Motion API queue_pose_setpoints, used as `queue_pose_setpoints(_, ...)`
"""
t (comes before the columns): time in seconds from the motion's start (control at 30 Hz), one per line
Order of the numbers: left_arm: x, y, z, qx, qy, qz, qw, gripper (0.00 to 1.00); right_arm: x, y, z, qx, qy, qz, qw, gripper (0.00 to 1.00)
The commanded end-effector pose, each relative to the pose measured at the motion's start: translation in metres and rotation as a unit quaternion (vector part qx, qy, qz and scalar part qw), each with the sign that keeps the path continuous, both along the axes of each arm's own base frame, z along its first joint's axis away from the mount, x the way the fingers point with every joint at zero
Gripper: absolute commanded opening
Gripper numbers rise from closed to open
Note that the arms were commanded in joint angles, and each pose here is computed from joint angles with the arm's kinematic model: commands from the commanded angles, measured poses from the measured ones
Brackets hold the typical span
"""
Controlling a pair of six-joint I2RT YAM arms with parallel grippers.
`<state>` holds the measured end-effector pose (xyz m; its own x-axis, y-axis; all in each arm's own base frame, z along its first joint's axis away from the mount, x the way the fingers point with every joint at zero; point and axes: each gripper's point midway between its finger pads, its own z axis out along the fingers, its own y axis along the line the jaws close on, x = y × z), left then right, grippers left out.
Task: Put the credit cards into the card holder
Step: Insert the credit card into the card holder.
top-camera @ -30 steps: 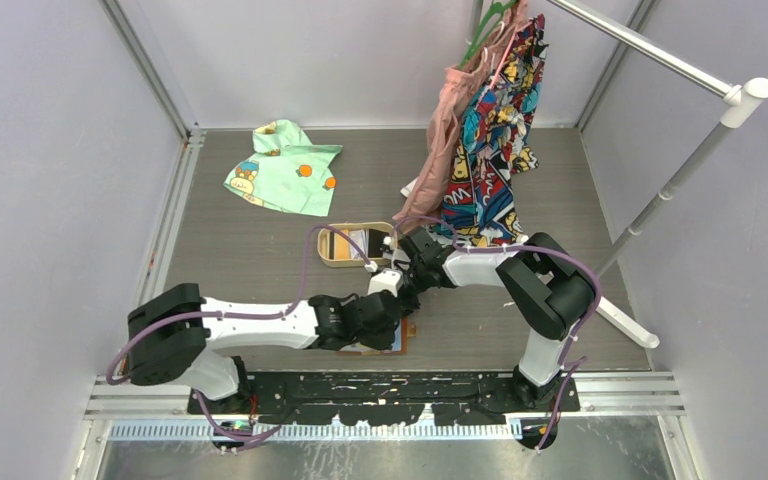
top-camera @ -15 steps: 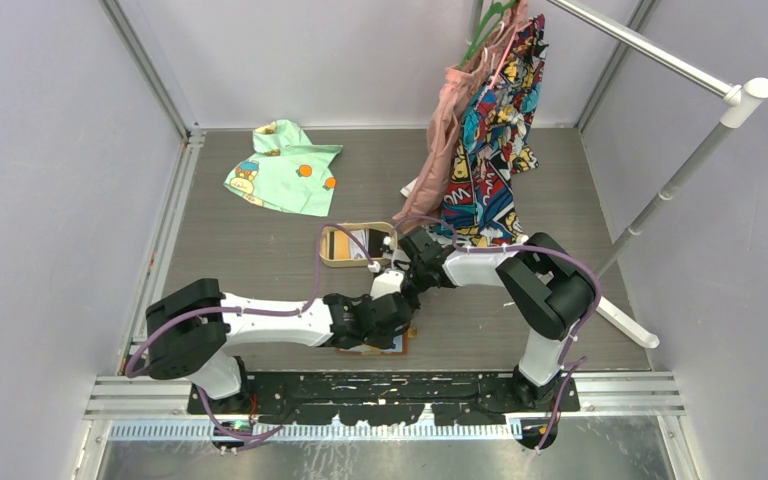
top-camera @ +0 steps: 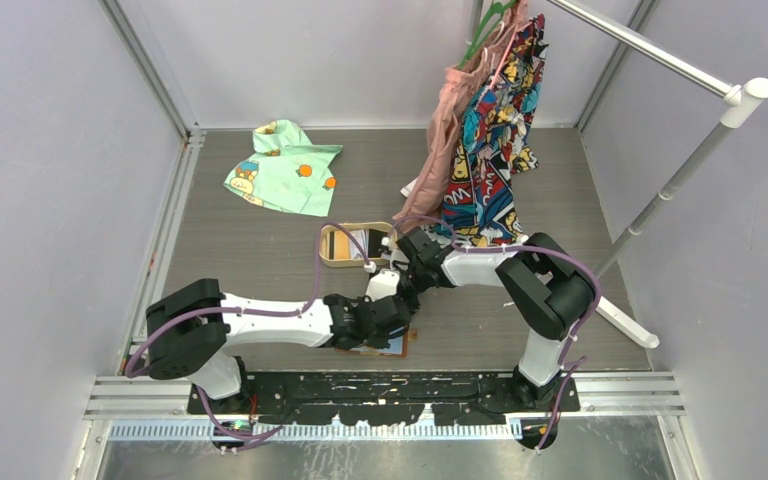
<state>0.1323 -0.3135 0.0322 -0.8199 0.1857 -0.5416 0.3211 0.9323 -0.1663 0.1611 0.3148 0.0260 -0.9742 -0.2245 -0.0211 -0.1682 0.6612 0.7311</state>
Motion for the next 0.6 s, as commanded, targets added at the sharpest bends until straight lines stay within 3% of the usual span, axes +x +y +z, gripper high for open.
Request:
queue_pose_setpoints(0.0,0.011,0.001,0.017,-0.001,-0.031,0.015,0.999,0.18,0.010,-0.002,0.006,-0.007,-0.037,0.003,0.999,0.42)
queue_pose_setpoints(0.37,0.010,-0.003,0.033,-0.033,-0.042,-0.004,0.999,0.19,0.022,-0.006,0.029,0.020,-0.073,0.003,0.997,0.45)
queue_pose_setpoints(0.57,0.008,0.000,0.052,-0.067,-0.057,-0.017,0.996,0.18,0.026,-0.010,0.035,0.025,-0.099,0.015,0.995,0.42)
